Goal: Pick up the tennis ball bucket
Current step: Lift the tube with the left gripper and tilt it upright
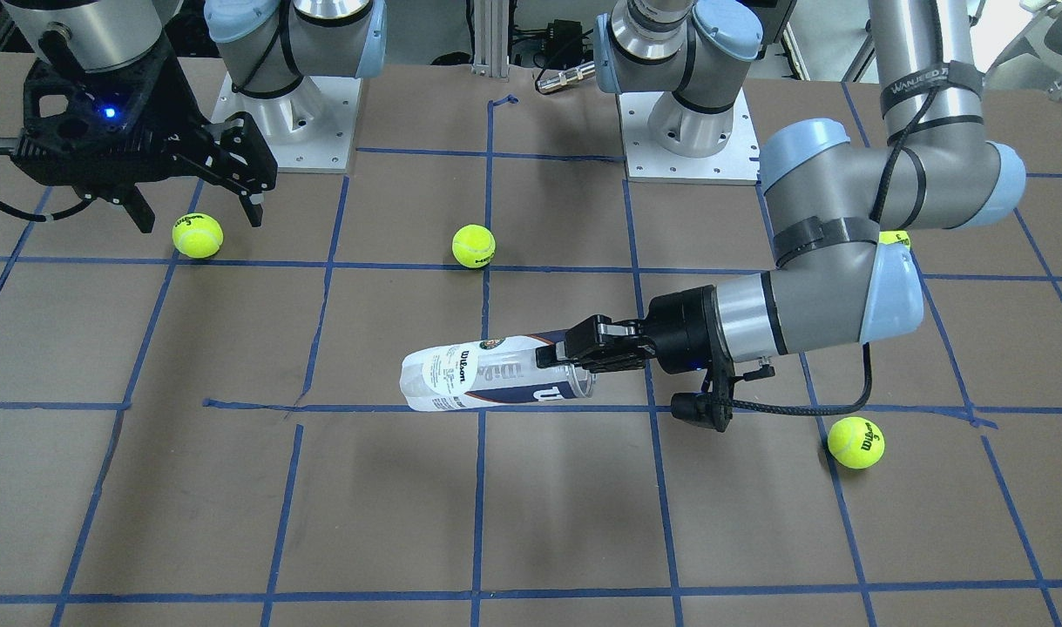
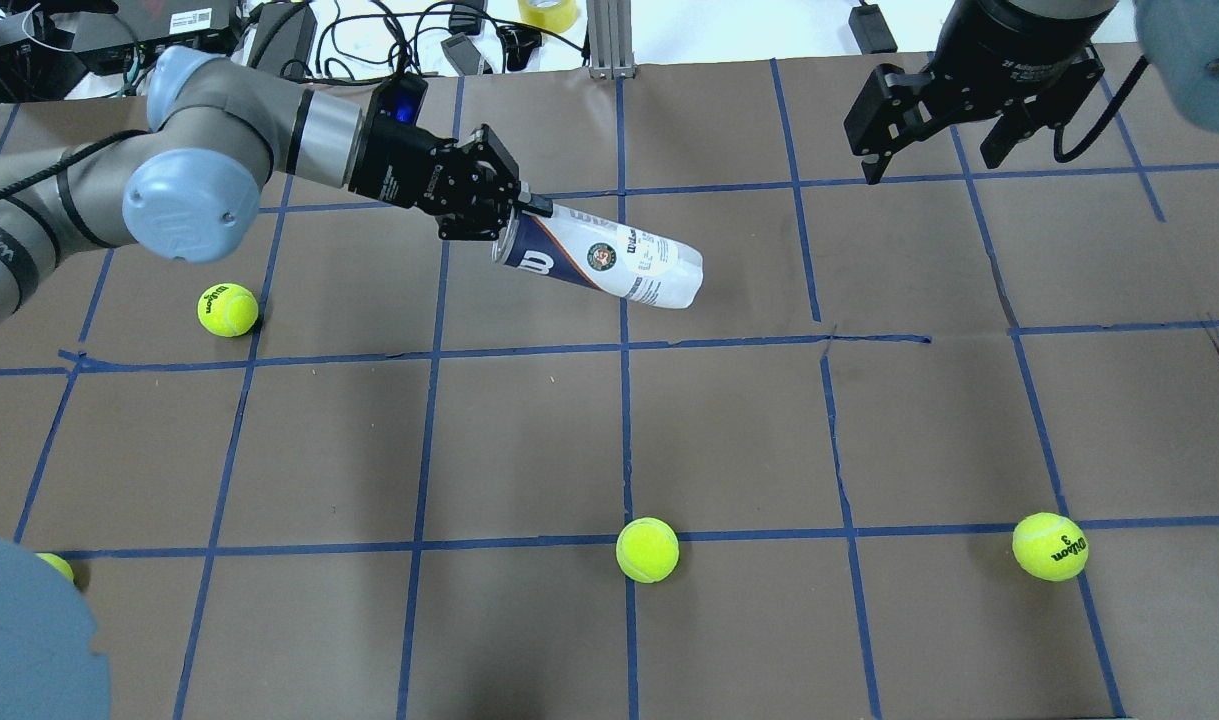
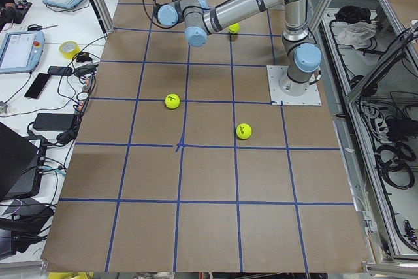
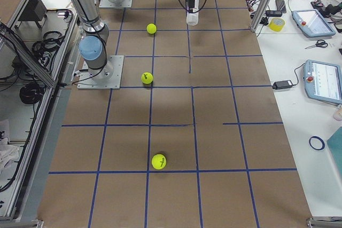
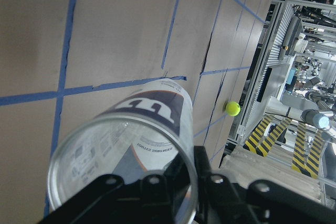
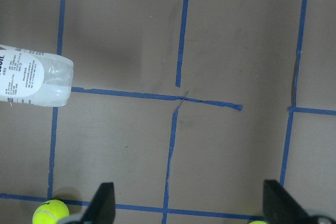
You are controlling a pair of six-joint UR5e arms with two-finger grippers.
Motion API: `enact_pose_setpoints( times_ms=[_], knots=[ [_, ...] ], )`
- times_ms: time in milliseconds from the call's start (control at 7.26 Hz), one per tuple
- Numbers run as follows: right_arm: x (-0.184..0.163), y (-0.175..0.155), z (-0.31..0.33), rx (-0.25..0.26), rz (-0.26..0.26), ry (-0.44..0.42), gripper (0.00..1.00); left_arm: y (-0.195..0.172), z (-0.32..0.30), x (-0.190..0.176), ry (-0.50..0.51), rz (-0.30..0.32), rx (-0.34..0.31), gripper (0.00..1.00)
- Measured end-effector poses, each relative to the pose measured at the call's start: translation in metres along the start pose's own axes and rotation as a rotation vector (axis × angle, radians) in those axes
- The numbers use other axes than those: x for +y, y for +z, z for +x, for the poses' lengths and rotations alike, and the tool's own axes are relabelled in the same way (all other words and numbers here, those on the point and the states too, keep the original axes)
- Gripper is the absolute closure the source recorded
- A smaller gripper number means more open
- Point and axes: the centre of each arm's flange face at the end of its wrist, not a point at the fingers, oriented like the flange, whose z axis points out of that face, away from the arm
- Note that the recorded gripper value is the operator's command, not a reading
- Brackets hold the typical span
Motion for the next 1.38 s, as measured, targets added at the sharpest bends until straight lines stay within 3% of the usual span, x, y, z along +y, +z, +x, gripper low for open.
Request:
enact_pose_setpoints(
  times_ms=[413, 551, 1101, 1377],
  knots=[
    [0.000, 0.000, 0.001, 0.000, -0.002, 0.000, 0.00, 0.013, 0.076, 0.001, 0.197, 0.194, -0.365, 1.00],
    [0.000, 0.000, 0.000, 0.000, -0.003, 0.000, 0.00, 0.018, 0.091, -0.001, 0.249, 0.221, -0.498, 1.00],
    [0.000, 0.000, 0.000, -0.001, -0.003, 0.000, 0.00, 0.058, 0.127, -0.004, 0.472, 0.088, -1.010, 1.00],
    [0.000, 0.000, 0.000, -0.001, -0.003, 0.000, 0.00, 0.081, 0.120, -0.018, 0.571, 0.052, -1.142, 1.00]
  ],
)
